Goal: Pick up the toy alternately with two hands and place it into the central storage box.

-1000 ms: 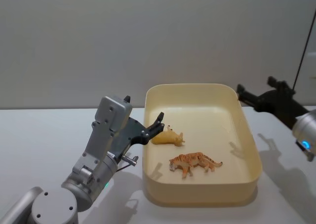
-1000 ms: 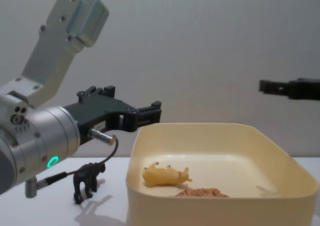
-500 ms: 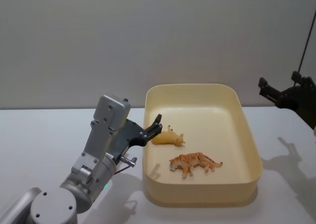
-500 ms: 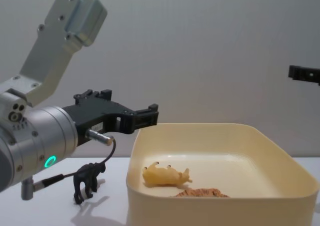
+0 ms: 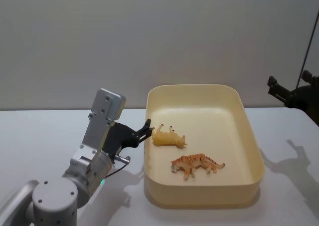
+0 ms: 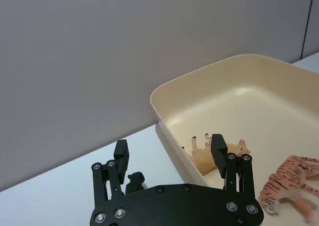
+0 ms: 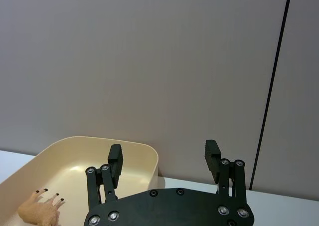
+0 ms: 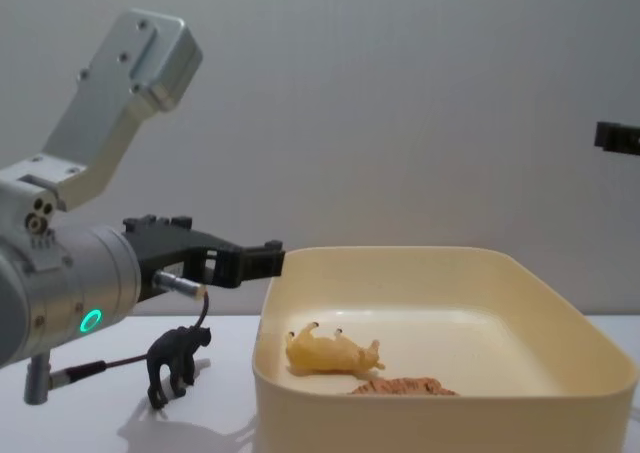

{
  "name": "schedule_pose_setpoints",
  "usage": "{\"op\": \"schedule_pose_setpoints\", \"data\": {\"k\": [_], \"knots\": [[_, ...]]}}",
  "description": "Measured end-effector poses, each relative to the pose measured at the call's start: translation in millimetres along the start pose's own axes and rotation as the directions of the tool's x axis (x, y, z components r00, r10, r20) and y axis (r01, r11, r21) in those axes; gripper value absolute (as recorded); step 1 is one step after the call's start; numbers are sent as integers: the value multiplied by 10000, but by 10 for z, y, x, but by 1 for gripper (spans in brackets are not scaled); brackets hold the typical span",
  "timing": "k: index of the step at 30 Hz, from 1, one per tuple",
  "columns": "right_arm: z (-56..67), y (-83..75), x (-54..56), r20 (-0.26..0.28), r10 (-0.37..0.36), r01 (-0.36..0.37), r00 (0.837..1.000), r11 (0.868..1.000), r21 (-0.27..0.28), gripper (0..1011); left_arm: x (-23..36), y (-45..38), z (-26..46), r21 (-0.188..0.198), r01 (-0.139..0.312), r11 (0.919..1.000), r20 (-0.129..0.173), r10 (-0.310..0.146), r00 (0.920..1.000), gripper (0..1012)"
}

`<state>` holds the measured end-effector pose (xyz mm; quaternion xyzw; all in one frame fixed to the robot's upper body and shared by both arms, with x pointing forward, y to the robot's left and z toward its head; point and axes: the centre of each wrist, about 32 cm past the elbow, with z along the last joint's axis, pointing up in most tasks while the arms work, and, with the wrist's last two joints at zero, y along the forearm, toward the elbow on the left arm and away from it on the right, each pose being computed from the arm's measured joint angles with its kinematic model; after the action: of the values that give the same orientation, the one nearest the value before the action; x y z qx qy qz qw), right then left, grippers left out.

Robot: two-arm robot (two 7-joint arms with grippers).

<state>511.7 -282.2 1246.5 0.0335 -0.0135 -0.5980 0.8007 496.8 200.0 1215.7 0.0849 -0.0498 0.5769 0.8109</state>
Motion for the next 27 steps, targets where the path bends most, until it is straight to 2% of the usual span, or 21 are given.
{"op": "schedule_pose_setpoints", "data": {"k": [6, 15, 27], "knots": [[4, -11, 5, 1, -31, 31, 10000, 10000, 17, 1001, 80, -142, -10, 665, -196, 9976, -66, 201, 9998, 1001], [9, -21, 9, 7, -59, 59, 10000, 10000, 35, 1001, 172, -291, -35, 1263, -501, 9907, -113, 520, 9986, 1002], [11, -26, 12, 7, -73, 73, 10000, 10000, 51, 1001, 247, -370, -108, 1994, -955, 9753, -196, 1014, 9947, 1001]]}}
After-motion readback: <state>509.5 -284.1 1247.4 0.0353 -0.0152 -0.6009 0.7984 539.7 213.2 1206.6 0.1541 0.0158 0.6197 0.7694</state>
